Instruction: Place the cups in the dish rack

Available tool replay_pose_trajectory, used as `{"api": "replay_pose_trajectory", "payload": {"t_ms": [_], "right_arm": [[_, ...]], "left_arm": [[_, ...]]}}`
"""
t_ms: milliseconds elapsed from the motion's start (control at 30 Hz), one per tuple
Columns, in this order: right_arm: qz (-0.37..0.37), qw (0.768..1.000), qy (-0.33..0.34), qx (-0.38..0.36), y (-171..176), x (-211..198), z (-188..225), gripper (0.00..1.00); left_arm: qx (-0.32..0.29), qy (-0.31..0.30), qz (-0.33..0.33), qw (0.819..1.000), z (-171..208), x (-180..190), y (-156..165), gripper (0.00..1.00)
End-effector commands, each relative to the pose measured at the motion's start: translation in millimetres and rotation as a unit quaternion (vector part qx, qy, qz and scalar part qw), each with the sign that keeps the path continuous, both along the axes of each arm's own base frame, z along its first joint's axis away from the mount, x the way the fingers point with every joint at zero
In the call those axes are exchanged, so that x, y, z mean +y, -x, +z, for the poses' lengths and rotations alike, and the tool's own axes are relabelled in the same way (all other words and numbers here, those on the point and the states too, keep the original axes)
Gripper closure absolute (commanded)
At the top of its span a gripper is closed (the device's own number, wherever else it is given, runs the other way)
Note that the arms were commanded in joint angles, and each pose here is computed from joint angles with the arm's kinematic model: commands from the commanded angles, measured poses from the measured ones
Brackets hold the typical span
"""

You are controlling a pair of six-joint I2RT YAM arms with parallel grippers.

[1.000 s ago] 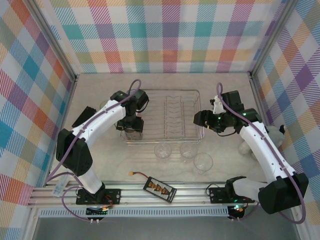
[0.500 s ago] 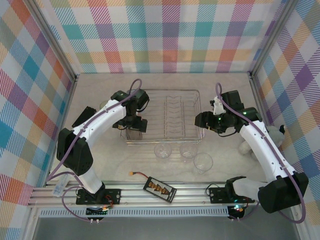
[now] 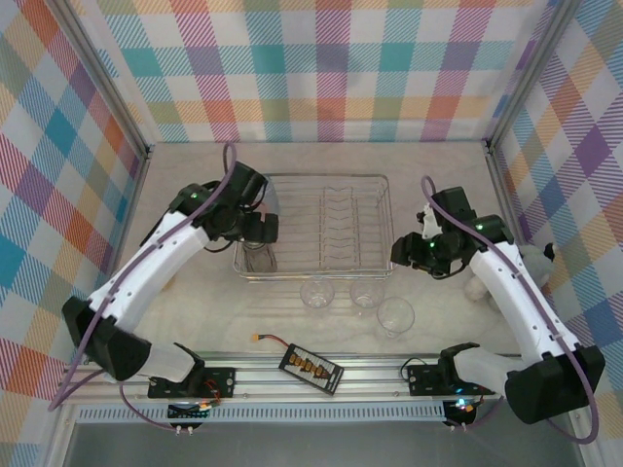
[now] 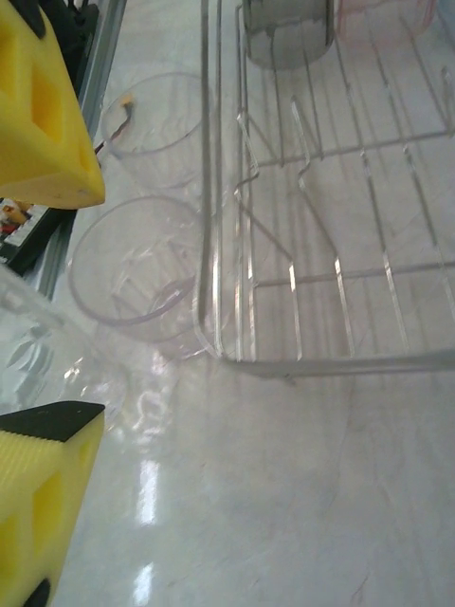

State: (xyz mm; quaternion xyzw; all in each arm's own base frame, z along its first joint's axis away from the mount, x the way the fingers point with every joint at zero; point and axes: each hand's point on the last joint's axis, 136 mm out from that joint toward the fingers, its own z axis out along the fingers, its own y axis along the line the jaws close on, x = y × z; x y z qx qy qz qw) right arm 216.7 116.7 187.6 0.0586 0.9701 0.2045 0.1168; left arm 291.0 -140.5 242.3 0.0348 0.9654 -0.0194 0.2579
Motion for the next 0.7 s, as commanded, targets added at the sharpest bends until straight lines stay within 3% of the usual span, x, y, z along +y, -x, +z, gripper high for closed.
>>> {"api": "replay_pose_trajectory", "payload": {"t_ms": [0,267,433,667], "right_arm": [[-0.010,0.998,0.034,0.048,35,-9,-7,0.43],[0.015,0.991,0.083,0.100,86,-1,-19,0.43],[0.015,0.981,0.146,0.127,100,-14,-30,0.43],[0.020,0.977,0.159,0.137,103,-14,-39,0.46]], "left_arm": [[-0.066,0.020,0.011,0.998,22,6,-6,0.00],[-0.160,0.110,0.036,0.980,43,4,-7,0.00],[-0.145,0.131,0.038,0.980,33,-4,-7,0.00],[-0.130,0.133,0.032,0.982,25,-10,-9,0.00]]}}
